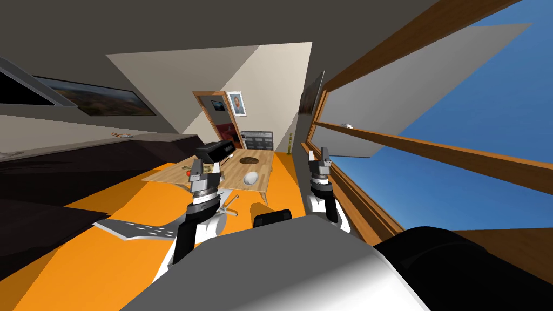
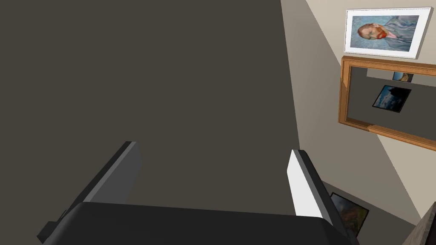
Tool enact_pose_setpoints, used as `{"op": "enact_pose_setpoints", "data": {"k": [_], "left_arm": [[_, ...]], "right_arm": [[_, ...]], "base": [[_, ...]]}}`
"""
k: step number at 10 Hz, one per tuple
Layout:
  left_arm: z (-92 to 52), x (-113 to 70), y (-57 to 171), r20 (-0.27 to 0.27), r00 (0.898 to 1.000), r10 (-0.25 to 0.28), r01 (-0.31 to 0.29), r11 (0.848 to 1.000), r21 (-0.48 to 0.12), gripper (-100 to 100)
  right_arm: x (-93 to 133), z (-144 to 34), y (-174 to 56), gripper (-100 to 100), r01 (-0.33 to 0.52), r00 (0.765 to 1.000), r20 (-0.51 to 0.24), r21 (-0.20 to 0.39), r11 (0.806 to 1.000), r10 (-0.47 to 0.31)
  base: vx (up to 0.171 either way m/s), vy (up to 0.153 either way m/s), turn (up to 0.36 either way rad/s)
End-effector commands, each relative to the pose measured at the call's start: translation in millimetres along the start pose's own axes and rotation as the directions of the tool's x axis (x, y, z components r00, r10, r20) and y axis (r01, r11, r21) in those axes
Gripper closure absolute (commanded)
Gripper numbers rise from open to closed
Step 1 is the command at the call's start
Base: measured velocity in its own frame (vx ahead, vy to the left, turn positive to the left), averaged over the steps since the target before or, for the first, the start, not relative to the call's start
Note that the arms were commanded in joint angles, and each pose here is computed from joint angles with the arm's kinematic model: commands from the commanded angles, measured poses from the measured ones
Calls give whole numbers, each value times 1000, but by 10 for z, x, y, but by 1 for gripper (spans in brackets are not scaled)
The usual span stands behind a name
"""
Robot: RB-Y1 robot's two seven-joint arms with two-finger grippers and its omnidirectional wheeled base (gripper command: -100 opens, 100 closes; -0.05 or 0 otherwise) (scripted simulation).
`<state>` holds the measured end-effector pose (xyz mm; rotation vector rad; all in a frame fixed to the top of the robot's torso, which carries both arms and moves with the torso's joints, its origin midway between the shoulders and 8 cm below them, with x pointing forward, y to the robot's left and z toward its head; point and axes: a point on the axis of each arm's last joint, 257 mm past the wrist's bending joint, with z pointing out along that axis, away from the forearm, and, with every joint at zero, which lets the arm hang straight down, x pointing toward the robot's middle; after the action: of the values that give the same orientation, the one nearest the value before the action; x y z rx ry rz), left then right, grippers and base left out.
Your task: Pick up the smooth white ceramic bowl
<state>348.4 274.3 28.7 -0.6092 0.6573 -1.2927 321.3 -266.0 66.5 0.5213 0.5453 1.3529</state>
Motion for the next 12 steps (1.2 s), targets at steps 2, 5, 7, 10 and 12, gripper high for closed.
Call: {"op": "enact_pose_setpoints", "data": {"k": [2,5,7,10,12], "left_arm": [[9,-70,332,-11,1000,23,-23,996,-81,-100],[-15,-200,746,-15,999,50,-52,981,-187,-100],[-39,-255,927,-16,998,60,-62,969,-238,-100],[-105,-384,1285,-15,997,79,-80,938,-336,-100],[-151,-458,1470,-14,996,89,-87,918,-387,-100]], "right_arm": [[0,0,0,0,0,1000,0,0,1000,0],[0,0,0,0,0,1000,0,0,1000,0],[0,0,0,0,0,1000,0,0,1000,0],[0,0,0,0,0,1000,0,0,1000,0],[0,0,0,0,0,1000,0,0,1000,0]], "base": [[-70,-39,-13],[-61,-43,-18],[-35,-33,-10],[-25,-41,-18],[-20,-48,-23]]}}
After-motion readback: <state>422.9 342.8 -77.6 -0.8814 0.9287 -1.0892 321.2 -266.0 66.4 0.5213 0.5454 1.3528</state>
